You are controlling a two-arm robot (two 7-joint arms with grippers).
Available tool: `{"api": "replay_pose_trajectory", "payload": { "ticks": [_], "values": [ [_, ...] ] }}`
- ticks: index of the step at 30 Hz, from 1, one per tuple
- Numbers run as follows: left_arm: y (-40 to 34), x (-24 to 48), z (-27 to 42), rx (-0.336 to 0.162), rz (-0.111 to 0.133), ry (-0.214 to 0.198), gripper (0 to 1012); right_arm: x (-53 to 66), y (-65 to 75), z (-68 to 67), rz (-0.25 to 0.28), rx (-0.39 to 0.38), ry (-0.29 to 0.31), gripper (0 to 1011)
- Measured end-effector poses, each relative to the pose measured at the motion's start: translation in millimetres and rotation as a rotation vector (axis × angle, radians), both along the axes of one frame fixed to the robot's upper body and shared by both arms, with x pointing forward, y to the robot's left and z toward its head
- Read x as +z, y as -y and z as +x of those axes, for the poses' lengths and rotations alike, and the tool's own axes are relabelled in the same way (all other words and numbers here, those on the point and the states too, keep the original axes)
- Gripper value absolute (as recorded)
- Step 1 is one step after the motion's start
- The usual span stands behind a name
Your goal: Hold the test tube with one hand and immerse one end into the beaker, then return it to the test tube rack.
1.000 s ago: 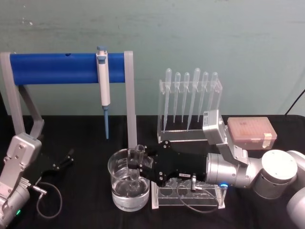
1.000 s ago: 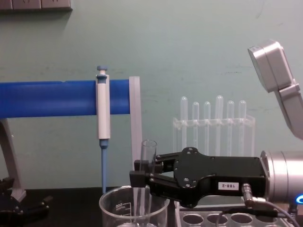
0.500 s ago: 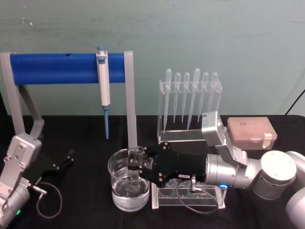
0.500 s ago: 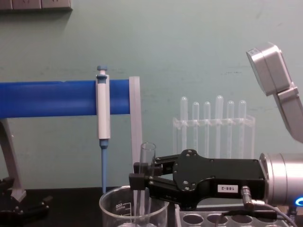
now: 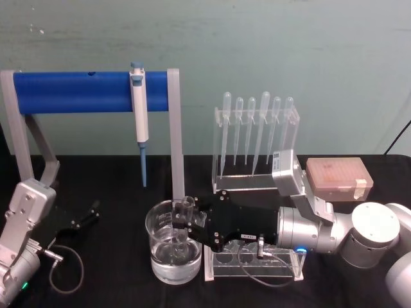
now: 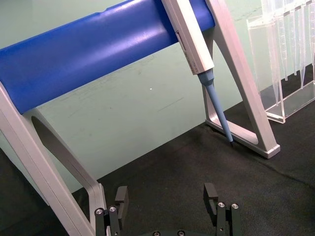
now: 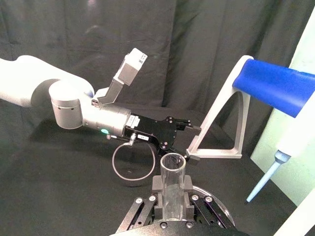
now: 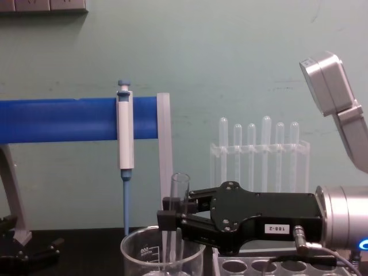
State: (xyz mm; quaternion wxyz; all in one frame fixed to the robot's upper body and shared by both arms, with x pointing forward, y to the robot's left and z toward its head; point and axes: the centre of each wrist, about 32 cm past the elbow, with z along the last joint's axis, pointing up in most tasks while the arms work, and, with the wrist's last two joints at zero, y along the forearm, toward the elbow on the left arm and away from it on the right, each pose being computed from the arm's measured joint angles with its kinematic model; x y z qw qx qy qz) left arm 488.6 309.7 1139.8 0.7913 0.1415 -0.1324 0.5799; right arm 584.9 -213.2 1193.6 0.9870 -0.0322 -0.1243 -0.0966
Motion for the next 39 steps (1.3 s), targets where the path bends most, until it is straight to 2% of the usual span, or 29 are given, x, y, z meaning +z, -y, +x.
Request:
{"api": "replay_pose_trajectory", "payload": {
  "ticks": [39],
  "values": [
    [0.0,0.0,0.0,0.000,0.000,0.000,1000,0.2,-0.1,0.0,0.001,0.000,-0.001,224]
  ]
}}
